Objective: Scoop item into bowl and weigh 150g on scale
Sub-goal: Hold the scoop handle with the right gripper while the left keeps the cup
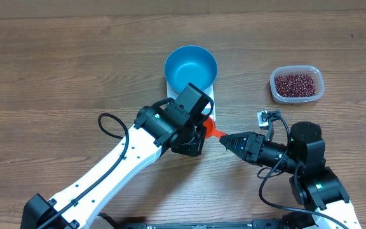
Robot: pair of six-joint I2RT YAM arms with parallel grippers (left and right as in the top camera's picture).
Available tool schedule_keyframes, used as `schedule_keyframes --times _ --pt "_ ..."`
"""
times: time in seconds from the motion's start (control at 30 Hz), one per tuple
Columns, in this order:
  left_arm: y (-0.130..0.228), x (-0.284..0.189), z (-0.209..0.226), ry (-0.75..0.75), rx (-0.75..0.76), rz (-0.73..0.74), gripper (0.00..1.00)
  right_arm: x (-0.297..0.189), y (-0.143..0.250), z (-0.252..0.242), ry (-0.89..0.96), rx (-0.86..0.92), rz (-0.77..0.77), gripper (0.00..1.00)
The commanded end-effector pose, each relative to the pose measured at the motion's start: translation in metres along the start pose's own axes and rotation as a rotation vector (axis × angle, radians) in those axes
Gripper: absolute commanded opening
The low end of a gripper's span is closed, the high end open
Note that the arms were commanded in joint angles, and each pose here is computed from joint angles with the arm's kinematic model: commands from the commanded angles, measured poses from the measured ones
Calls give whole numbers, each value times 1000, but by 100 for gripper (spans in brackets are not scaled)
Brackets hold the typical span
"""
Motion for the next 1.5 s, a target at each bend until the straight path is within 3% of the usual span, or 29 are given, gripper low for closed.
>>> schedule_keyframes --times 0.0,0.47,0.93,1.47 --pt "2 0 -5 13 -7 -4 4 -2 -4 10 -14 -31 -23 35" --pt "4 -2 -29 137 10 -10 4 -3 -20 17 -25 -36 -129 34" --pt "3 -3 -32 153 11 -19 5 -4 -27 20 -29 -52 -179 28" --pt "3 -4 -40 193 15 -29 4 -6 -34 24 -39 -75 -230 28"
Point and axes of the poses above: each gripper's point midway between its finger pads, its own x axis out along the fingers, its own z axis along the line the jaws close on, y = z × x, the point moved 4 cm from there along -x, back along the fingers, and after that the axes turned 11 degrees about x, right-handed, at the moved point
